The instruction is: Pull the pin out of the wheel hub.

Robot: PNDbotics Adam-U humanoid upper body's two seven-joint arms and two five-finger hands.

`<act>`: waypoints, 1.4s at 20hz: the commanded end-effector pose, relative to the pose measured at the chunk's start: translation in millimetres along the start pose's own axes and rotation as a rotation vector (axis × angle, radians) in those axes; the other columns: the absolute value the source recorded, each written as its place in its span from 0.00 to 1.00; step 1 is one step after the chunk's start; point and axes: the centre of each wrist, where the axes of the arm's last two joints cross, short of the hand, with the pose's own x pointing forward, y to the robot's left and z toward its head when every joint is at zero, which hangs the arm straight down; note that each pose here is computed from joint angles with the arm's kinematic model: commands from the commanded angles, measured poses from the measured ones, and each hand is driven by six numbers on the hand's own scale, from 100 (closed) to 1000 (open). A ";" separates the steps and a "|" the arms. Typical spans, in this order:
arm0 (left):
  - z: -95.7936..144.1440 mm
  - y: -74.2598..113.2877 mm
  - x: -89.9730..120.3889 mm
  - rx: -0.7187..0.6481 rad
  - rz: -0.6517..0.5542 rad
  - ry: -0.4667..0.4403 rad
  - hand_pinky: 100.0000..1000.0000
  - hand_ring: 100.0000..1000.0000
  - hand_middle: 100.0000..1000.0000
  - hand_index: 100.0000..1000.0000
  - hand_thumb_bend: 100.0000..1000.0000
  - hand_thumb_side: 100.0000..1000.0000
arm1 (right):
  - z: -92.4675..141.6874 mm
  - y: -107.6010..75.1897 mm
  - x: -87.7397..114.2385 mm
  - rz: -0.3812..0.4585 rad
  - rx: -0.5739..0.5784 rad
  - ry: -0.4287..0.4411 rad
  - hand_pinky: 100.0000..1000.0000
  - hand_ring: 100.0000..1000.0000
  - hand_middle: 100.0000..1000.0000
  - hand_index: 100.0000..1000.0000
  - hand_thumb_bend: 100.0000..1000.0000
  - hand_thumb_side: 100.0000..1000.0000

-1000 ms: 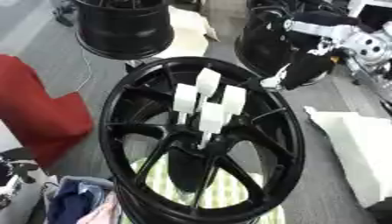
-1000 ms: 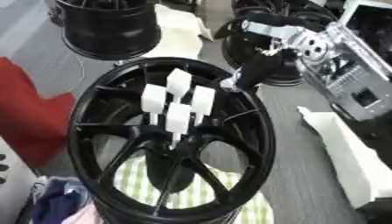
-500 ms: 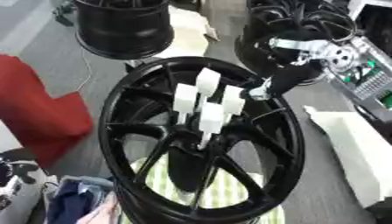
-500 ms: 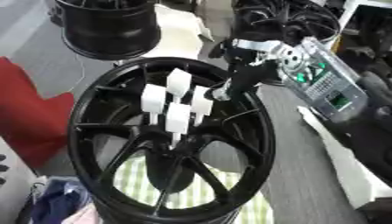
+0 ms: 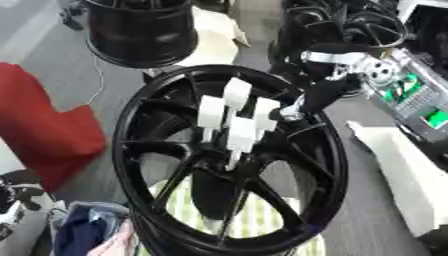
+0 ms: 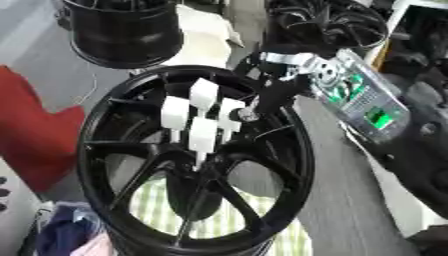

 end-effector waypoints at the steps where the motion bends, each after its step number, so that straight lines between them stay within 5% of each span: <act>1: -2.9 2.5 7.0 -0.006 -0.022 -0.020 0.57 0.67 0.68 0.82 0.00 0.19 | 0.7 -6.2 0.5 -0.001 -0.002 0.005 0.51 0.66 0.87 0.86 0.42 0.11; 12: -2.6 2.8 6.7 -0.002 -0.021 -0.021 0.57 0.67 0.68 0.82 0.00 0.19 | -13.1 2.7 -10.2 -0.031 0.033 0.024 0.51 0.64 0.82 0.81 0.41 0.10; 28: -2.1 3.0 5.7 0.014 -0.001 -0.011 0.58 0.67 0.68 0.82 0.00 0.17 | -23.5 10.5 -12.4 -0.081 -0.048 0.024 0.26 0.48 0.66 0.58 0.36 0.00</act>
